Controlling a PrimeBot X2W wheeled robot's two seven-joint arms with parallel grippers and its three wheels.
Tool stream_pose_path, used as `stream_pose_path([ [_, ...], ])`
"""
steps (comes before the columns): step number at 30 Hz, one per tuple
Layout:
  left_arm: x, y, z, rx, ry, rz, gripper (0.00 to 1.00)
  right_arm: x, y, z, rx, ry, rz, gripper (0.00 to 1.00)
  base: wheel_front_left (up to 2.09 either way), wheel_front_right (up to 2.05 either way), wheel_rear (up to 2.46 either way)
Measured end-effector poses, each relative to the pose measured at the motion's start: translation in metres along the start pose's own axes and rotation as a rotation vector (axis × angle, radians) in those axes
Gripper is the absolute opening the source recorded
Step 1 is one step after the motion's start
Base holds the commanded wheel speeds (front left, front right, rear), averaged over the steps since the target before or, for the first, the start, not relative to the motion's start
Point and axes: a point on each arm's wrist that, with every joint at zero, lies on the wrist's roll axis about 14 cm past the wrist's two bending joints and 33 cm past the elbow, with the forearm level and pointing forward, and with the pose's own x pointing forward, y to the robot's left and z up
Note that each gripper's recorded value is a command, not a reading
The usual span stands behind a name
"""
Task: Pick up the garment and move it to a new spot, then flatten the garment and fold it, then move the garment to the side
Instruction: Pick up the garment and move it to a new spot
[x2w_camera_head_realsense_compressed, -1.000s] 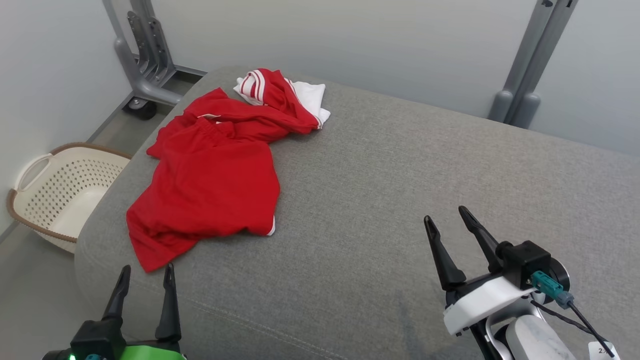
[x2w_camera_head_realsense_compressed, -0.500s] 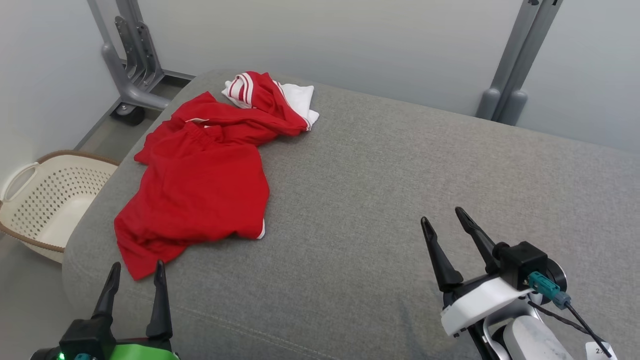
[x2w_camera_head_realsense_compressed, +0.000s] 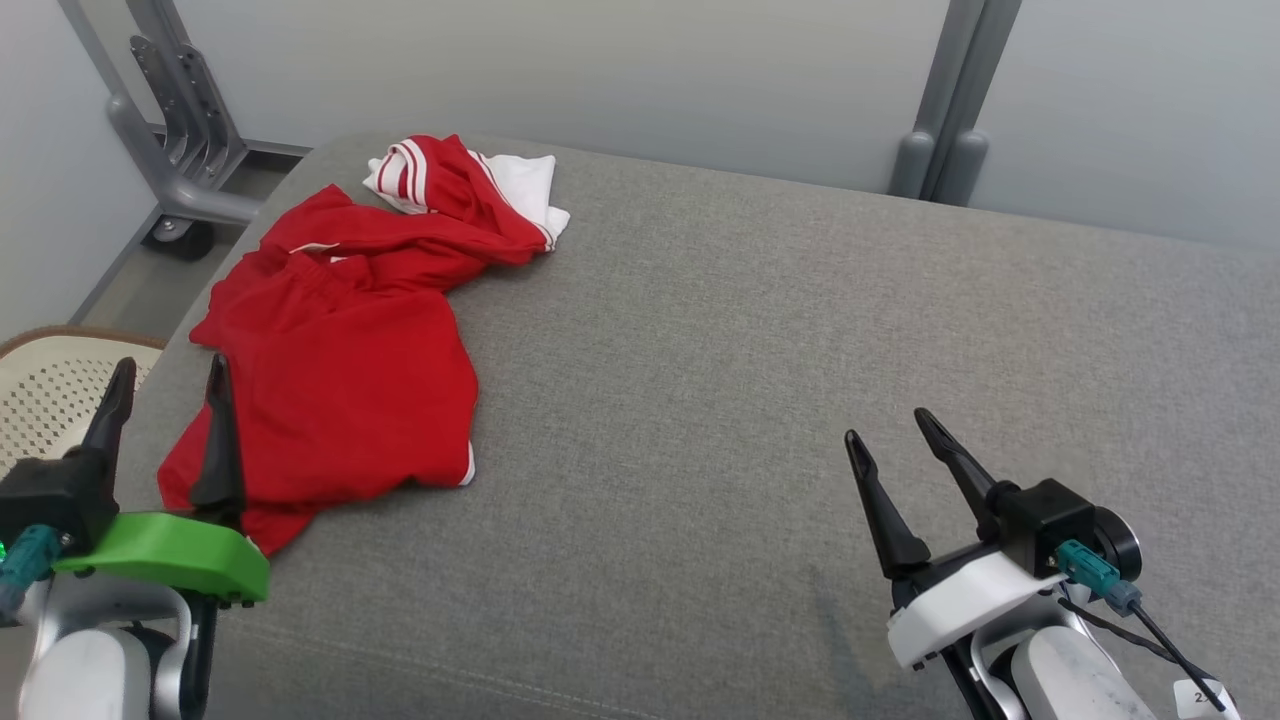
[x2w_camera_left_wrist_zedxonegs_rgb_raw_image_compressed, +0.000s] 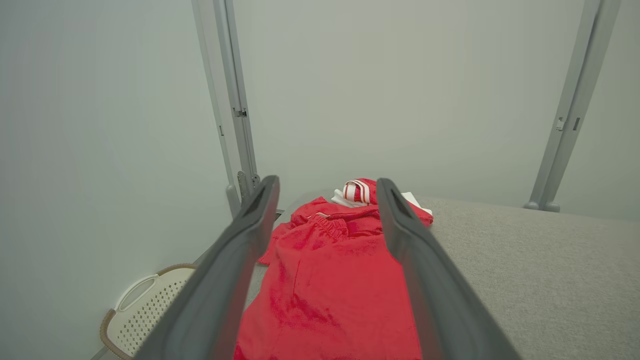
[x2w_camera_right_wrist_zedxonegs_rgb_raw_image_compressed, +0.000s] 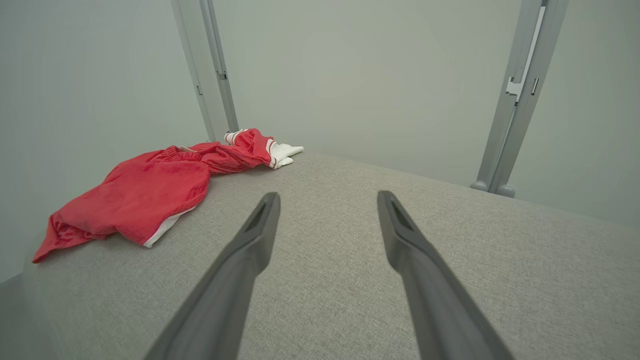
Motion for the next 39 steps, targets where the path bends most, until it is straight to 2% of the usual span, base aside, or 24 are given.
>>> stream_pose_path([
  [2, 0.008, 0.003, -0.008, 0.01, 0.051, -0.003, 1.0, -0.001, -0.004, -0.002, -0.003, 0.006, -0.009, 1.0, 0.0, 0.0, 0.0],
  [10, 0.045, 0.016, -0.029, -0.09, 0.177, 0.049, 1.0, 0.003, -0.026, -0.006, -0.021, 0.012, -0.043, 1.0, 0.0, 0.0, 0.0],
  [24, 0.092, 0.015, -0.07, -0.116, 0.341, 0.061, 1.0, 0.013, -0.077, -0.014, -0.072, 0.016, -0.122, 1.0, 0.0, 0.0, 0.0],
  [39, 0.076, 0.027, -0.164, -0.081, 0.646, 0.127, 1.0, 0.027, -0.102, -0.041, -0.078, 0.058, -0.131, 1.0, 0.0, 0.0, 0.0],
])
